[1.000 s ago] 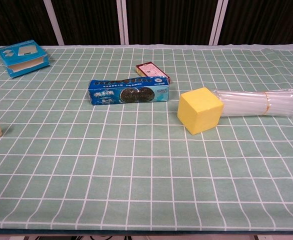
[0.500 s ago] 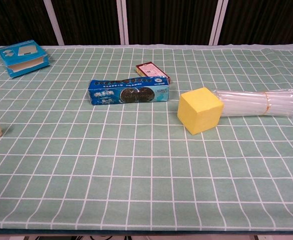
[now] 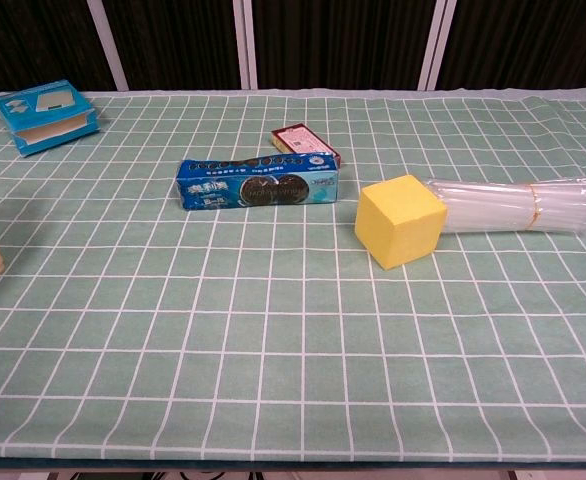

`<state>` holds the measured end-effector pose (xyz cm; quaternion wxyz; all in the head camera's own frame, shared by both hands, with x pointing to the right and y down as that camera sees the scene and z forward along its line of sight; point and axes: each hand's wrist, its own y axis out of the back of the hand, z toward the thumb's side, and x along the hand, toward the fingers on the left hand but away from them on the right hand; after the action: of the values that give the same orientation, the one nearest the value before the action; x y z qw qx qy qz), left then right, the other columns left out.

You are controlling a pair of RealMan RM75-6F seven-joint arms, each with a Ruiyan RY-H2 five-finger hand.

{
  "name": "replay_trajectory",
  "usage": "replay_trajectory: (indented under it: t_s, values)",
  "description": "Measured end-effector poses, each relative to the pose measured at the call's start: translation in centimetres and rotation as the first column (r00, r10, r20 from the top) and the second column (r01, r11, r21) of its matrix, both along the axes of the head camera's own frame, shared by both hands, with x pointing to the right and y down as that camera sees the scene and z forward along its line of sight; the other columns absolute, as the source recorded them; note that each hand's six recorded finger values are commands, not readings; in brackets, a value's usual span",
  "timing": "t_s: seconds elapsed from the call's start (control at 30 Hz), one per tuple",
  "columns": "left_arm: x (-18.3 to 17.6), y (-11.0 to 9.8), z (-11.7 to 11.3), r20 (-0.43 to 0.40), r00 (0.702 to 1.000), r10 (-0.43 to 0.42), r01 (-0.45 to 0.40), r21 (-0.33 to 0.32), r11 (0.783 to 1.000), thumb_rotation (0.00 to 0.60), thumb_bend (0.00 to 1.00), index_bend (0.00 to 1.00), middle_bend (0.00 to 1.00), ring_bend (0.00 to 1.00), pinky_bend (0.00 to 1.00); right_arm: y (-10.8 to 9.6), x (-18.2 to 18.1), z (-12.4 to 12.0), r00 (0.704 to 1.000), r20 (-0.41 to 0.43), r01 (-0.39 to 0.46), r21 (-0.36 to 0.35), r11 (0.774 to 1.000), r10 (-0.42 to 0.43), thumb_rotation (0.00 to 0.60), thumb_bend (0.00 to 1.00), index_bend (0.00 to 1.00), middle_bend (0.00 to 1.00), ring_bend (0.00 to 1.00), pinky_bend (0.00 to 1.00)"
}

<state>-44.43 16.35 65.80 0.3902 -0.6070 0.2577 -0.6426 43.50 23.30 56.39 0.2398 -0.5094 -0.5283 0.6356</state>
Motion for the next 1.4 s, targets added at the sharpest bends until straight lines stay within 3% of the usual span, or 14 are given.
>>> replay_trajectory:
  t_s: [0.67,1.4]
  values:
    - [3.8,0.6,1.0,-0.013,0.997,0.076,-0.076,-0.014,0.997,0.600,0.34,0.47,0.08,0.00,0.00,0.0,0.1,0.0,1.000,0.001,-0.004,0.000,1.000,0.004,0.600,0.27,0.12,0.05,0.01,0.00]
    - [4.8,1.1,1.9,0.003,0.995,0.103,-0.103,-0.033,0.994,0.600,0.34,0.45,0.08,0.00,0.00,-0.1,0.1,0.0,1.000,-0.001,-0.007,0.003,1.000,0.007,0.600,0.27,0.12,0.05,0.01,0.00]
